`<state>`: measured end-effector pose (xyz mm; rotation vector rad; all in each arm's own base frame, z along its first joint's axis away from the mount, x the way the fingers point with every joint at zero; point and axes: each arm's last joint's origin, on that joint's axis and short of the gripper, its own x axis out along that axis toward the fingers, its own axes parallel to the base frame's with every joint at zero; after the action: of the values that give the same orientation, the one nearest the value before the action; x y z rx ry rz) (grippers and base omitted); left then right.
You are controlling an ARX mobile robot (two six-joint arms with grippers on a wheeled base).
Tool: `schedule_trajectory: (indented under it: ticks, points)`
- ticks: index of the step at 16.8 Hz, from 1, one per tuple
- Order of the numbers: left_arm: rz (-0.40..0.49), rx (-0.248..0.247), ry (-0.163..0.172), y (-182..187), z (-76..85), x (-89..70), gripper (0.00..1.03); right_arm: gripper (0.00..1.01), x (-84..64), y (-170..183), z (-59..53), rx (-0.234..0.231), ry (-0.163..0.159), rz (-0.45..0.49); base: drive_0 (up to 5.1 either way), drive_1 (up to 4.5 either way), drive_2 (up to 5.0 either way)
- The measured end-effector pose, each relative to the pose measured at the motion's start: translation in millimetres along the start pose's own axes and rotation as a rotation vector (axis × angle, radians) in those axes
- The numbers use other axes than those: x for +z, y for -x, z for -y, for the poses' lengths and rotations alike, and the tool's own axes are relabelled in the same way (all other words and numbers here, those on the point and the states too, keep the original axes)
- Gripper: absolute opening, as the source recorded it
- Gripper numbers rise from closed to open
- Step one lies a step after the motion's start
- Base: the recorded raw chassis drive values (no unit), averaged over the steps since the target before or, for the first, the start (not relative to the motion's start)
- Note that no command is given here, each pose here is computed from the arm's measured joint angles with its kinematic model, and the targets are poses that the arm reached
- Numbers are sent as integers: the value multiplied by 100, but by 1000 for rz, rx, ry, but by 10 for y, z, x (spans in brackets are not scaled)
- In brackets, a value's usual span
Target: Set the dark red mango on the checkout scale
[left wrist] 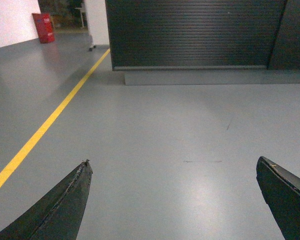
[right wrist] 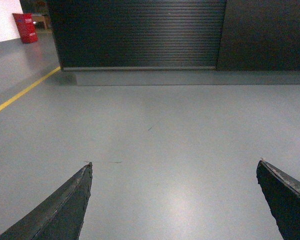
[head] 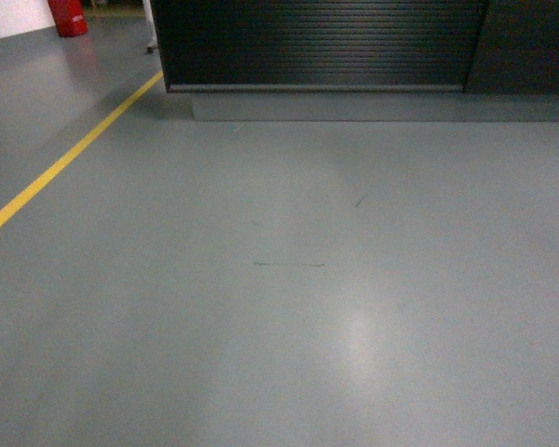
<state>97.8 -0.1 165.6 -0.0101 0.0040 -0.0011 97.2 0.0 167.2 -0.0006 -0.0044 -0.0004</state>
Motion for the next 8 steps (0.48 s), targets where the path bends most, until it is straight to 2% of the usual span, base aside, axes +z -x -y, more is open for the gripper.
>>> schedule_trajectory:
  ticks: [7,8]
  points:
    - [1,0,0,0,0,1,98,98,0,0,0,0,0,0,0,0,0]
    - [1,0,0,0,0,1,98,98,0,0,0,0,0,0,-1,172,-174]
